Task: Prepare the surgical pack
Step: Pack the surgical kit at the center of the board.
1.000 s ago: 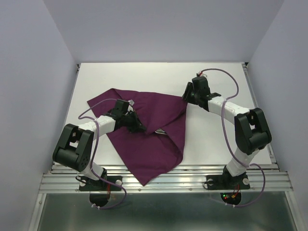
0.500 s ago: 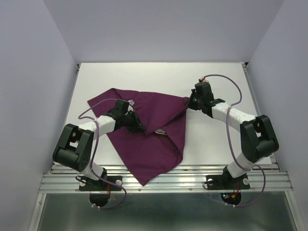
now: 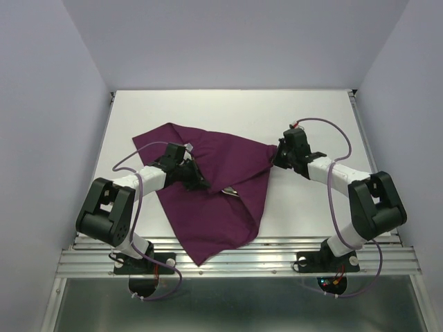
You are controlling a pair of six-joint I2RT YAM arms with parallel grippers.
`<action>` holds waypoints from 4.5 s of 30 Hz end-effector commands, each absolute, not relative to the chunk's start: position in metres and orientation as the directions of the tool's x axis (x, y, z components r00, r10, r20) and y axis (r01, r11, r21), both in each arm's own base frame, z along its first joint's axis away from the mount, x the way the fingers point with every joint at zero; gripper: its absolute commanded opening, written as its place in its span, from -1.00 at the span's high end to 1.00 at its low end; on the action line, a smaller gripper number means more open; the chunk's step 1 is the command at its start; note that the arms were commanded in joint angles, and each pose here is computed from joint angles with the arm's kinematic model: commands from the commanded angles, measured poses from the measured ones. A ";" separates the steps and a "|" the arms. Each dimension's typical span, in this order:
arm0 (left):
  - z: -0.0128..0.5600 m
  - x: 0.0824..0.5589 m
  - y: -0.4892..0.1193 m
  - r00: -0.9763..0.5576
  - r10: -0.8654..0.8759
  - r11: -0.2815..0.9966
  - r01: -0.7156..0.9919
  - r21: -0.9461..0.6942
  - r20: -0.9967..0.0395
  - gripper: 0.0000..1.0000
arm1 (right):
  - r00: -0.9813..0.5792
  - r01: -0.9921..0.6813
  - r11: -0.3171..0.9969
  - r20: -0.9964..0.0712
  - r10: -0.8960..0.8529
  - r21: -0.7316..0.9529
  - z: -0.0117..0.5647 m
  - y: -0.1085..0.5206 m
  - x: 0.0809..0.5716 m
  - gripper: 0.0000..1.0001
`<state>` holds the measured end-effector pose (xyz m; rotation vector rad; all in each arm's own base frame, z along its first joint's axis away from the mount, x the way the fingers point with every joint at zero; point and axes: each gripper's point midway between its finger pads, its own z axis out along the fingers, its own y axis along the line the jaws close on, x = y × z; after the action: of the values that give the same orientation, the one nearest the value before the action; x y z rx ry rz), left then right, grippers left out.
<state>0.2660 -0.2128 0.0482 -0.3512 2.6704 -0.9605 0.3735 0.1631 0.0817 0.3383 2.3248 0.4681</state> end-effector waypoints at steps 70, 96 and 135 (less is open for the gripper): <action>0.037 0.258 -0.207 -0.931 -0.318 0.761 -0.139 -0.634 -0.177 1.00 | -0.634 0.189 0.899 -0.650 0.418 0.394 0.066 0.131 0.395 0.78; 0.025 0.253 -0.204 -0.939 -0.303 0.777 -0.145 -0.613 -0.161 1.00 | -0.718 0.089 0.819 -0.534 0.447 0.567 0.052 0.168 0.340 0.89; 0.047 0.287 -0.160 -0.887 -0.302 0.894 -0.136 -0.428 -0.349 -0.10 | -0.689 0.135 0.850 -0.568 0.450 0.510 0.057 0.158 0.358 -0.02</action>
<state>0.2726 -0.1816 0.0341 -0.3247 2.6855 -0.6919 0.3501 0.1539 0.0530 0.4286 2.3135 0.5436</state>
